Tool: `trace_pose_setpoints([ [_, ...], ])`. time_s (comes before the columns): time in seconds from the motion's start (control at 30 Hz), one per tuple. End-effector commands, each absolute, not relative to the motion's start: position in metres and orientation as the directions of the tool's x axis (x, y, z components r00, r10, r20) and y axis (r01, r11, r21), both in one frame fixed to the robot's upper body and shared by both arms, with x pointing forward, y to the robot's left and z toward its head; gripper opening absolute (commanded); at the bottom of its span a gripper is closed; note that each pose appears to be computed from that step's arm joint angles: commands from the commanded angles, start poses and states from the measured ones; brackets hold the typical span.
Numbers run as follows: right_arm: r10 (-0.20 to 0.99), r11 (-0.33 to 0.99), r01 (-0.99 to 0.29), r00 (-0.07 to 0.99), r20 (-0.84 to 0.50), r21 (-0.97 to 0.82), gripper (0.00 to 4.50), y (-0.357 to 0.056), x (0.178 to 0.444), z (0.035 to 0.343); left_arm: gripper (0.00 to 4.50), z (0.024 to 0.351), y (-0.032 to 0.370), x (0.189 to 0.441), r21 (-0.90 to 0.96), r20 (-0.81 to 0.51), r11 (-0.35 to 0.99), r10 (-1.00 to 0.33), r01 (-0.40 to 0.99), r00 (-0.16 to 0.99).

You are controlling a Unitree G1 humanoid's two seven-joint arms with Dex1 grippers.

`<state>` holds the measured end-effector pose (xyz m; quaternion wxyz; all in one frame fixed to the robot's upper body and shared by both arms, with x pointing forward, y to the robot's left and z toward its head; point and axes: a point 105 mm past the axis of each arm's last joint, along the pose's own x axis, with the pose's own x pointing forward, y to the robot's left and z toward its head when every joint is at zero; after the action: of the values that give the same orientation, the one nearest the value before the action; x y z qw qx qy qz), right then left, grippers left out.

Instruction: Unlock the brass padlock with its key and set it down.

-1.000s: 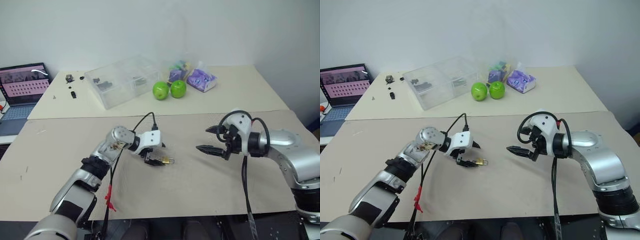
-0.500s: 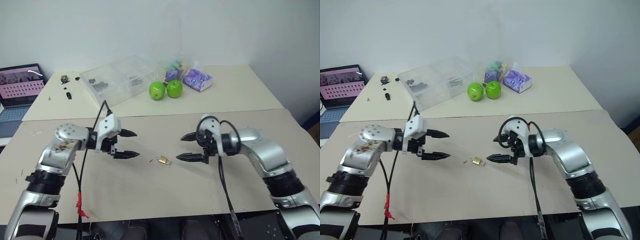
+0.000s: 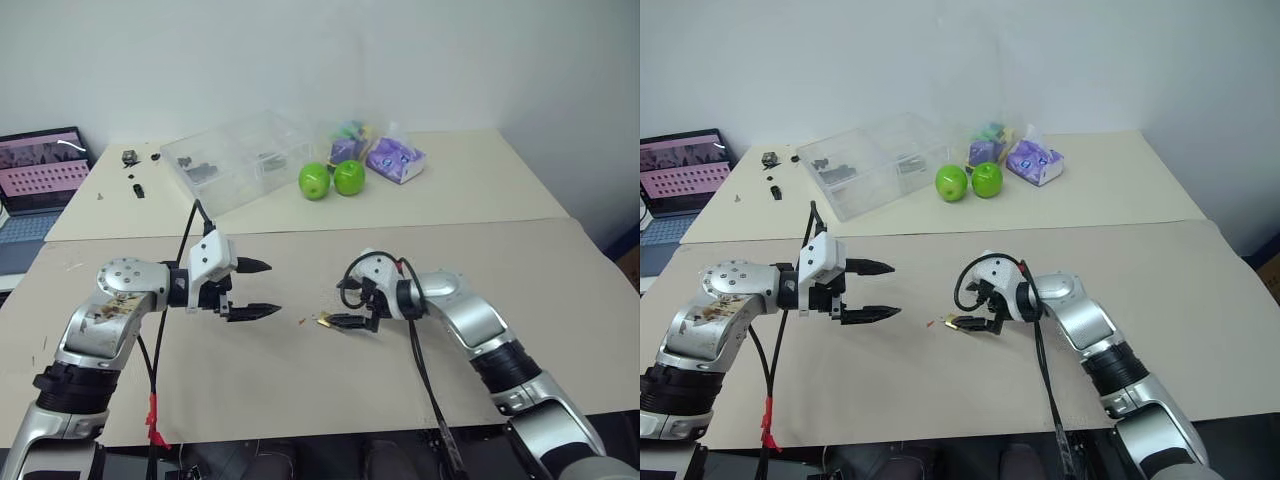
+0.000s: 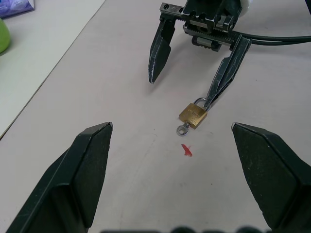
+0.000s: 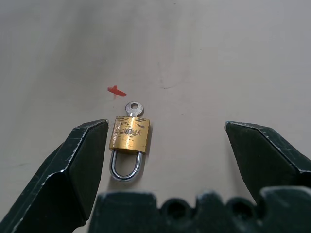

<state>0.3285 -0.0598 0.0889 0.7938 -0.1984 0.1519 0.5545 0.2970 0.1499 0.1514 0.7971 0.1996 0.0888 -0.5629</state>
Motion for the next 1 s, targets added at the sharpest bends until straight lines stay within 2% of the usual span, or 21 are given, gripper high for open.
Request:
trace_pose_setpoints([
  [0.03, 0.829, 0.316, -0.934, 0.358, -0.429, -0.168, 4.50, -0.054, 0.324, 0.090, 4.17, 0.156, 0.147, 0.299, 0.245, -0.366, 0.252, -0.870, 0.936, 0.330],
  [0.3, 0.832, 0.347, -0.925, 0.380, -0.405, -0.155, 4.50, -0.046, 0.317, 0.093, 4.17, 0.155, 0.144, 0.307, 0.255, -0.372, 0.222, -0.876, 0.941, 0.307],
  [0.77, 0.796, 0.393, -0.912, 0.402, -0.453, -0.120, 4.50, -0.050, 0.321, 0.069, 4.17, 0.151, 0.143, 0.311, 0.271, -0.400, 0.183, -0.872, 0.945, 0.284],
  [0.87, 0.795, 0.392, -0.913, 0.397, -0.459, -0.111, 3.77, -0.049, 0.320, 0.066, 4.22, 0.151, 0.142, 0.311, 0.273, -0.399, 0.182, -0.872, 0.945, 0.284],
  [1.0, 0.791, 0.382, -0.918, 0.386, -0.475, -0.109, 2.33, -0.050, 0.317, 0.061, 4.22, 0.151, 0.141, 0.312, 0.276, -0.399, 0.178, -0.873, 0.945, 0.281],
])
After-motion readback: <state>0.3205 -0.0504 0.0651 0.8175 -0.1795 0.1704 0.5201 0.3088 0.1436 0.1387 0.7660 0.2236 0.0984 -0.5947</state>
